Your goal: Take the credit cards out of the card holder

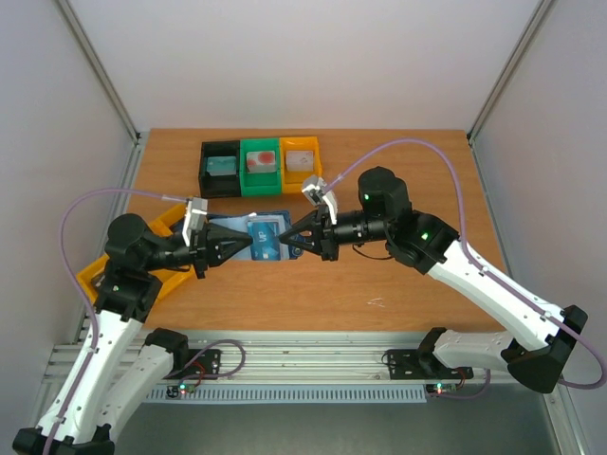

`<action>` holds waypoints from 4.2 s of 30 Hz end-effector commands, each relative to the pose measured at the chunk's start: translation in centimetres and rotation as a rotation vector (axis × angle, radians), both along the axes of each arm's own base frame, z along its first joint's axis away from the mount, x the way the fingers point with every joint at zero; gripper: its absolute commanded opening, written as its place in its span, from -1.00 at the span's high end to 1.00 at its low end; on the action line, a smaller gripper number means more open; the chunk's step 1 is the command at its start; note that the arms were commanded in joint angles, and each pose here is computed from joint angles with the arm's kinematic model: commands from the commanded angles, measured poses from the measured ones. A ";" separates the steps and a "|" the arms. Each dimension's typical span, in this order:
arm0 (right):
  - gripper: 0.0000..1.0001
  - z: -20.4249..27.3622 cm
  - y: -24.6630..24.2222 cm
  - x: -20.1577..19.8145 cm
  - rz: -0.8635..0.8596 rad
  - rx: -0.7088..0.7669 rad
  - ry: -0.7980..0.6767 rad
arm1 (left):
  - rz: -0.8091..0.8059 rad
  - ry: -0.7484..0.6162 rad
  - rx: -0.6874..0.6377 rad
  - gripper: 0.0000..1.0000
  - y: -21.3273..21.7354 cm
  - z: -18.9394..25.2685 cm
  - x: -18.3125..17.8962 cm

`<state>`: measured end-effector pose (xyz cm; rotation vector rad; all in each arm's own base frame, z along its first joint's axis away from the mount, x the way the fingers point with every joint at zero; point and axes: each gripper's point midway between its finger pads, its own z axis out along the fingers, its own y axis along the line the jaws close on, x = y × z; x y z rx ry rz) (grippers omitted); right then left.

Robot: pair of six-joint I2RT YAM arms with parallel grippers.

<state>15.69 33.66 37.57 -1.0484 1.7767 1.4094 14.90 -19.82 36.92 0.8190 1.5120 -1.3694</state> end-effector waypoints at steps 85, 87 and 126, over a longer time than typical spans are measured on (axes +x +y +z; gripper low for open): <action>0.97 -2.3 -8.4 1.1 -0.159 -0.120 -0.018 | 0.194 -0.003 1.421 1.00 14.0 -13.0 8.8; 0.97 -2.4 -8.6 0.9 -0.150 -0.125 -0.026 | 0.187 0.049 1.462 0.99 14.8 -13.6 10.0; 0.97 -3.0 -9.0 1.1 -0.173 -0.175 -0.029 | 0.148 0.400 1.545 0.99 21.8 -27.4 23.6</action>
